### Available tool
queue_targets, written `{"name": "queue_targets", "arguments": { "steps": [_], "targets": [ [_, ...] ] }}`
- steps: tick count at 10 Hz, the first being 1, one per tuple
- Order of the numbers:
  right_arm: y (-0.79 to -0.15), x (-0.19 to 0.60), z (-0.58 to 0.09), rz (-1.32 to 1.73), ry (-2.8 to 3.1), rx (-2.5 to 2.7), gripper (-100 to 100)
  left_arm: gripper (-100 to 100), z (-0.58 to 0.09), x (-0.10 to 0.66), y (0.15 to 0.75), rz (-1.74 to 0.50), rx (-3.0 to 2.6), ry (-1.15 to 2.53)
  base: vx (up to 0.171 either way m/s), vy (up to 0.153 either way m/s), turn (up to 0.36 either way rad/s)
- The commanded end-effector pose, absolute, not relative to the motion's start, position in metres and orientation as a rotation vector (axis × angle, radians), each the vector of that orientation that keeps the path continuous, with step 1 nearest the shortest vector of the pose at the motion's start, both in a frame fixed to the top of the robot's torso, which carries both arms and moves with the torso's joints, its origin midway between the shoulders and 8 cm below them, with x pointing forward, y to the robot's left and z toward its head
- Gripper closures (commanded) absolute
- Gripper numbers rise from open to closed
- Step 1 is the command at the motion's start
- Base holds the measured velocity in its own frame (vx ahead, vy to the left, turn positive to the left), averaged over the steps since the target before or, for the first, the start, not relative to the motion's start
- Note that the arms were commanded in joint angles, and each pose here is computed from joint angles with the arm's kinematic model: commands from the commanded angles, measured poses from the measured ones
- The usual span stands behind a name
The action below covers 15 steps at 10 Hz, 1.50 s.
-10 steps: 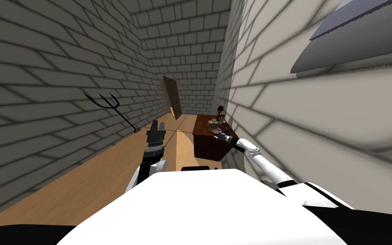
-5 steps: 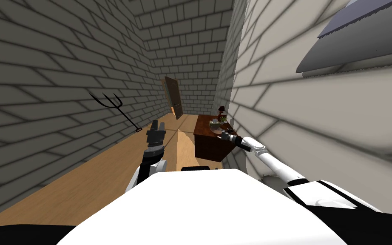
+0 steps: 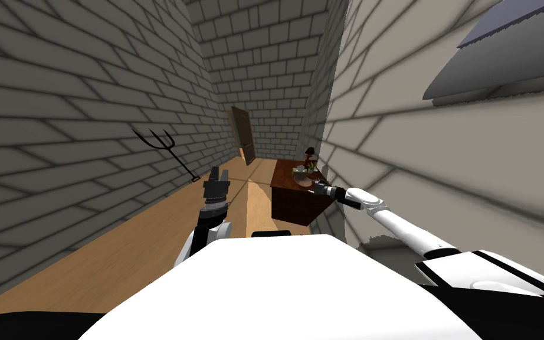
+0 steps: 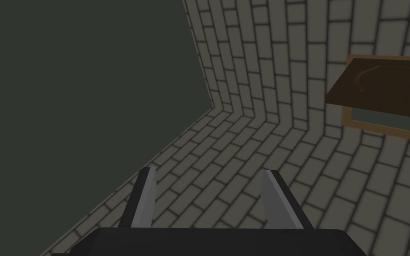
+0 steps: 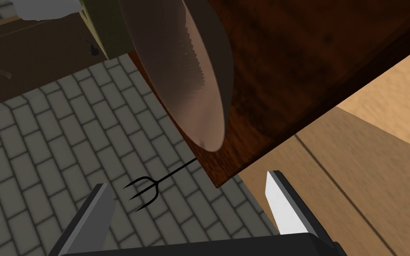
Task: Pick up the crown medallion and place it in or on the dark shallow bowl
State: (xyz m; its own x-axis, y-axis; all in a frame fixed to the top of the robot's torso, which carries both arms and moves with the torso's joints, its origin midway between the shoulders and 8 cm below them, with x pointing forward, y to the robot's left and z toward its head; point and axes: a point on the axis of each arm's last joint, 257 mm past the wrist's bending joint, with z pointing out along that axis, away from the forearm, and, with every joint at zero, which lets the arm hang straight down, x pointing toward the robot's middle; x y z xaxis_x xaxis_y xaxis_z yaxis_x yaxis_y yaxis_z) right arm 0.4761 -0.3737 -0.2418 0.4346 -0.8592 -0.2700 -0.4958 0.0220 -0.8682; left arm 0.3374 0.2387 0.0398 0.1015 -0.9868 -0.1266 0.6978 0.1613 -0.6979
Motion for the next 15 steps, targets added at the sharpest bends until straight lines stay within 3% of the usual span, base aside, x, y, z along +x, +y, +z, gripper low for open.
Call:
{"name": "queue_targets", "arguments": {
  "steps": [1,15],
  "targets": [
    [-0.392,0.472,-0.239,-0.409,1.257,-1.636,-100,0,0.04,0.337,0.239,-1.337,-0.54,0.663,0.009,0.017,0.049],
    [-0.514,0.409,-0.229,-0.259,1.712,-1.651,-100,0,0.04,0.337,0.239,-1.337,-0.54,0.663,0.036,0.009,0.043]
  ]
}}
